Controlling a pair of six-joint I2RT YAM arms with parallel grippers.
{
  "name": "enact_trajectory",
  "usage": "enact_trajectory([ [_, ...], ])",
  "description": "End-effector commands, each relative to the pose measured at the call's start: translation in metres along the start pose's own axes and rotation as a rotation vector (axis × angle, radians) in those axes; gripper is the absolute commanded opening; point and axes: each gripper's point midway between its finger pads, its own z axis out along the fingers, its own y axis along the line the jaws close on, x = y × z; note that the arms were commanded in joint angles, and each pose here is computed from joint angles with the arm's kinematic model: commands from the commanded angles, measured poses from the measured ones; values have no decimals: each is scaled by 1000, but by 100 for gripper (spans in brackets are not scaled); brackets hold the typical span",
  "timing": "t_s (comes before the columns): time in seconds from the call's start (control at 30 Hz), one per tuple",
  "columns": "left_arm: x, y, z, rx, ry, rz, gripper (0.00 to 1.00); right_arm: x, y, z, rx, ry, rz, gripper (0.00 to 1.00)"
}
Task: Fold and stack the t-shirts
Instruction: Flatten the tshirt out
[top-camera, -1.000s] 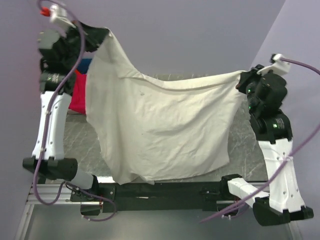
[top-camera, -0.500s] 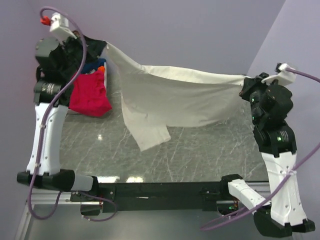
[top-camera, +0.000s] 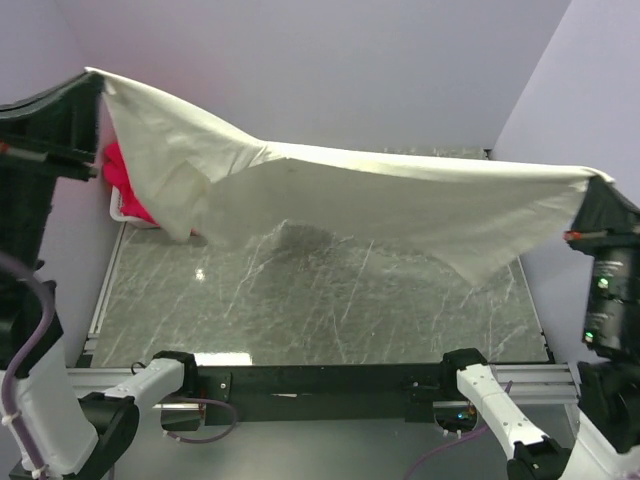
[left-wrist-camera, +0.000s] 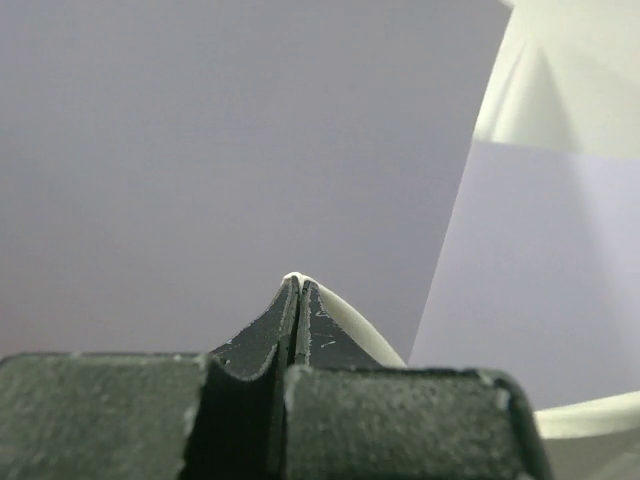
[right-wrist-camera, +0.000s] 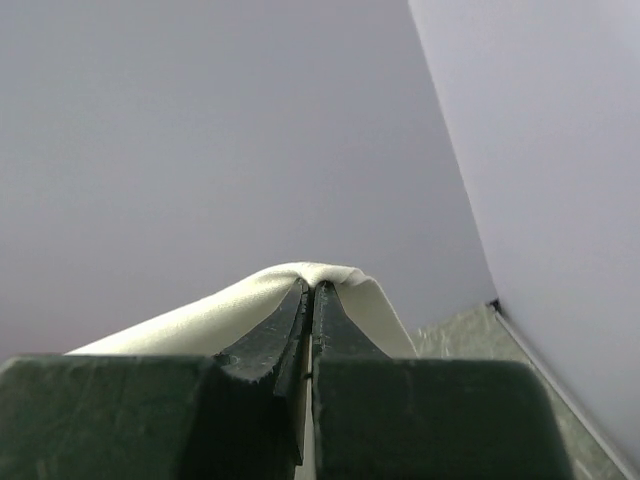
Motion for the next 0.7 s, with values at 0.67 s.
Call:
enact_trajectory([
  [0.67,298,122,159,31,454,-250,1,205,-54,116,265,233,-215,0],
])
